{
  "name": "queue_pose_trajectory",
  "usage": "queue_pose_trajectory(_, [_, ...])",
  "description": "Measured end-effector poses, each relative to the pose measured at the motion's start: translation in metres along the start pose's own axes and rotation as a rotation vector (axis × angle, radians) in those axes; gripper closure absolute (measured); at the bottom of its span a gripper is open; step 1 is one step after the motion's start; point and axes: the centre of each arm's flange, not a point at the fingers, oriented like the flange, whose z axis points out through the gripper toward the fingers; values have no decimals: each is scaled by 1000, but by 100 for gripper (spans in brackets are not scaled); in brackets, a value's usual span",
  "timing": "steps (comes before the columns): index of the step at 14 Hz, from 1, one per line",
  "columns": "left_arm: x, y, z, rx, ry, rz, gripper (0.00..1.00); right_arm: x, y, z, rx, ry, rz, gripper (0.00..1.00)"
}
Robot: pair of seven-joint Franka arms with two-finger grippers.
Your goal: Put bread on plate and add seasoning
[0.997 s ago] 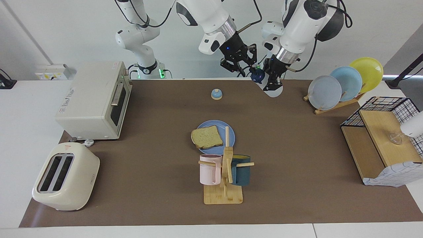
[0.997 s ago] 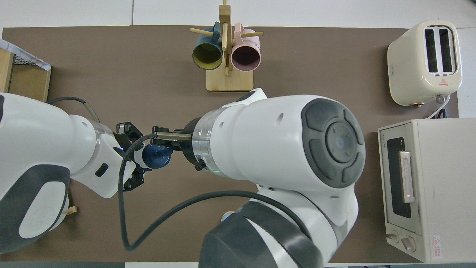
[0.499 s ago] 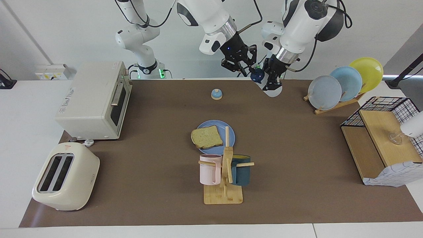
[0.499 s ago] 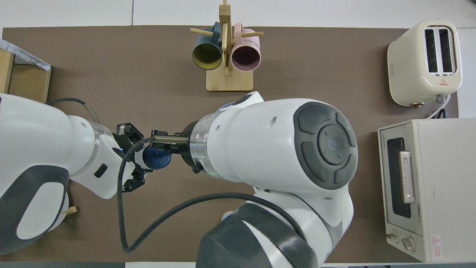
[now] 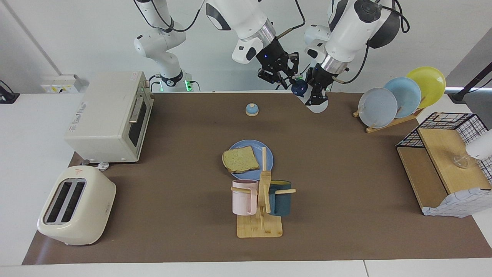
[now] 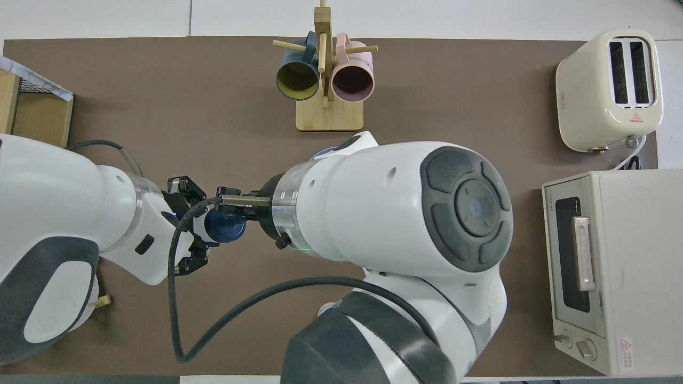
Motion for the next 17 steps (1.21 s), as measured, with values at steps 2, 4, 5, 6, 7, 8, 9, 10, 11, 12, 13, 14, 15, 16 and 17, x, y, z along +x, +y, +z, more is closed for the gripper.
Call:
queue_pose_trajectory(2, [0,0,0,0,1,-2,60,0,0,0,0,0,0,71])
queue_pose_trajectory(4, [0,0,0,-1,1,-3,60,0,-1,0,1,1,-1,74])
queue_pose_trajectory(5, [0,0,0,-1,1,-3,60,-1,-1,0,2,1,-2,75])
queue_pose_trajectory(6, [0,0,0,-2,3,-4,60,-1,-1,0,3,2,-2,77])
queue_pose_trajectory(7, [0,0,1,-4,6,-5,60,-1,-1,0,3,2,-2,77])
queue_pose_trajectory(8, [0,0,1,-6,9,-6,60,-1,-2,0,4,3,-3,79])
queue_pose_trajectory(9, [0,0,1,-8,11,-8,60,-1,-2,0,4,3,-3,79])
queue_pose_trajectory(10, [0,0,1,-9,12,-9,60,-1,-2,0,6,5,-3,85])
queue_pose_trajectory(11, [0,0,1,-9,13,-9,60,-1,-2,0,6,5,-3,85])
queue_pose_trajectory(12, [0,0,2,-10,13,-9,60,-1,-2,0,7,7,-3,89])
queue_pose_trajectory(13, [0,1,1,-10,14,-9,60,0,-1,-1,6,10,-2,97])
queue_pose_trajectory(14, [0,1,1,-10,14,-9,60,1,-1,-1,6,10,-1,99])
queue_pose_trajectory(15, [-1,1,1,-9,15,-10,60,1,-1,0,6,10,-1,99])
queue_pose_trajectory(16, [-1,1,1,-10,15,-10,60,1,-1,0,6,10,-1,99])
queue_pose_trajectory(17, [-1,1,1,-10,15,-10,60,1,-1,0,6,10,3,99])
